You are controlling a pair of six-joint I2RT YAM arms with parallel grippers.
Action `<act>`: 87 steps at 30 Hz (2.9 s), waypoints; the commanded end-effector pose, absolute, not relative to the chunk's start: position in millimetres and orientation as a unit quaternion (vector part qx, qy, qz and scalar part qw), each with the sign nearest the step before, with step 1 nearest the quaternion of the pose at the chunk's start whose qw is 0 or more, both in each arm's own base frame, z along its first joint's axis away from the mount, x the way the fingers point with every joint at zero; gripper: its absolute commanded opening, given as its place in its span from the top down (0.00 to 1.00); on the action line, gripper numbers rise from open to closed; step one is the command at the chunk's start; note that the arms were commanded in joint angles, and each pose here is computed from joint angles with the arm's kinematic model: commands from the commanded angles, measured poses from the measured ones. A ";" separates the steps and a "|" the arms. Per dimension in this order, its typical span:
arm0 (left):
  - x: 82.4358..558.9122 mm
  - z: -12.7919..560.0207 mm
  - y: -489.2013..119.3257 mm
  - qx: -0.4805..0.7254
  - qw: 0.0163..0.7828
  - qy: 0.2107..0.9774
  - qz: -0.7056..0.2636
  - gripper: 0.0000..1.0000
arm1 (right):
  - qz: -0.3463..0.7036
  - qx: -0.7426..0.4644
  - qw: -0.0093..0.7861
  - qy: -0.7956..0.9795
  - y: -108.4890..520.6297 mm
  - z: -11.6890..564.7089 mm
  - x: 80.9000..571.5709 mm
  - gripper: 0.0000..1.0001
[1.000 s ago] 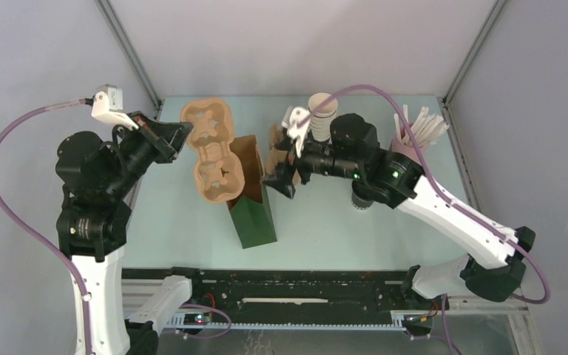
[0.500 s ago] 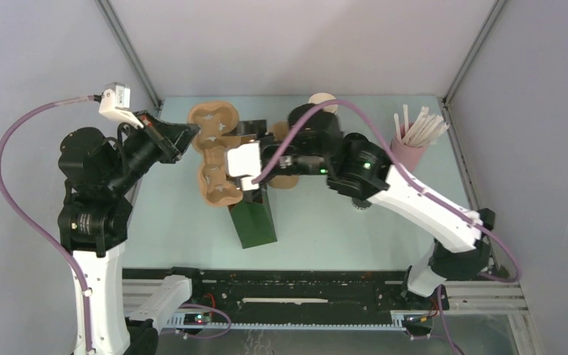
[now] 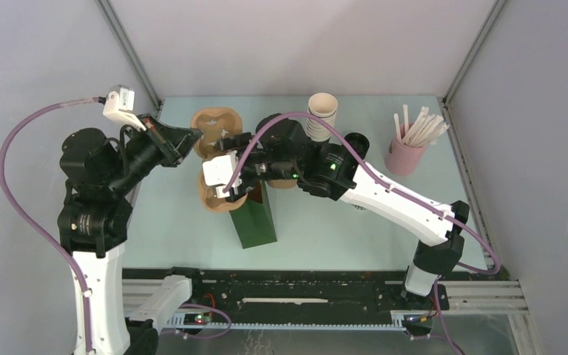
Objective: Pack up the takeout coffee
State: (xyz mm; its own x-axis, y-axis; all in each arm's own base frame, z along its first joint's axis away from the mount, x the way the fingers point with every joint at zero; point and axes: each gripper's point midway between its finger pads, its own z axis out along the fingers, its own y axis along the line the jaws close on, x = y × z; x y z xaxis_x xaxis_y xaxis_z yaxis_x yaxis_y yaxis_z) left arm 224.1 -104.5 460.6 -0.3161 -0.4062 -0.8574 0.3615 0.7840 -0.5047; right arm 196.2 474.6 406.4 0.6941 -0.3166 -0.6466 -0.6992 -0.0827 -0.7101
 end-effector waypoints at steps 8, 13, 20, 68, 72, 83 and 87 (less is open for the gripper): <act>211.9 477.5 -108.9 0.012 0.601 0.724 -0.339 1.00 | 0.148 -0.691 0.620 0.341 478.2 433.8 202.3 0.34; 212.0 478.0 -109.2 0.012 0.601 0.723 -0.340 1.00 | 0.149 -0.689 0.623 0.338 480.2 435.4 201.9 0.35; 211.6 476.4 -109.2 0.012 0.598 0.726 -0.339 0.96 | 0.150 -0.691 0.620 0.341 478.4 432.4 201.8 0.41; 243.0 341.2 -106.4 -0.033 0.486 0.854 -0.181 0.65 | 0.114 -0.552 0.703 0.432 323.5 481.8 197.8 0.43; 241.4 358.6 -117.1 0.002 0.505 0.837 -0.209 0.98 | 0.113 -0.557 0.700 0.433 327.6 480.2 197.4 0.44; 239.9 415.0 -172.2 0.029 0.558 0.728 -0.398 1.00 | 0.079 -0.568 0.672 0.468 349.8 467.6 217.3 0.47; 243.7 401.5 -174.1 0.016 0.548 0.733 -0.402 1.00 | 0.041 -0.570 0.654 0.497 358.8 443.1 235.5 0.47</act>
State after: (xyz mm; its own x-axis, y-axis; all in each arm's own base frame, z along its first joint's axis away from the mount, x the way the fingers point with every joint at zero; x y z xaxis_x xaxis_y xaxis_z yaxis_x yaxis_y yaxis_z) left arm 240.4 -159.8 396.4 -0.3972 -0.3729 -0.8386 0.4186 0.7395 -0.5271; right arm 220.5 358.4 449.1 0.5517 -0.4443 -0.7059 -0.6480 0.3046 -0.6981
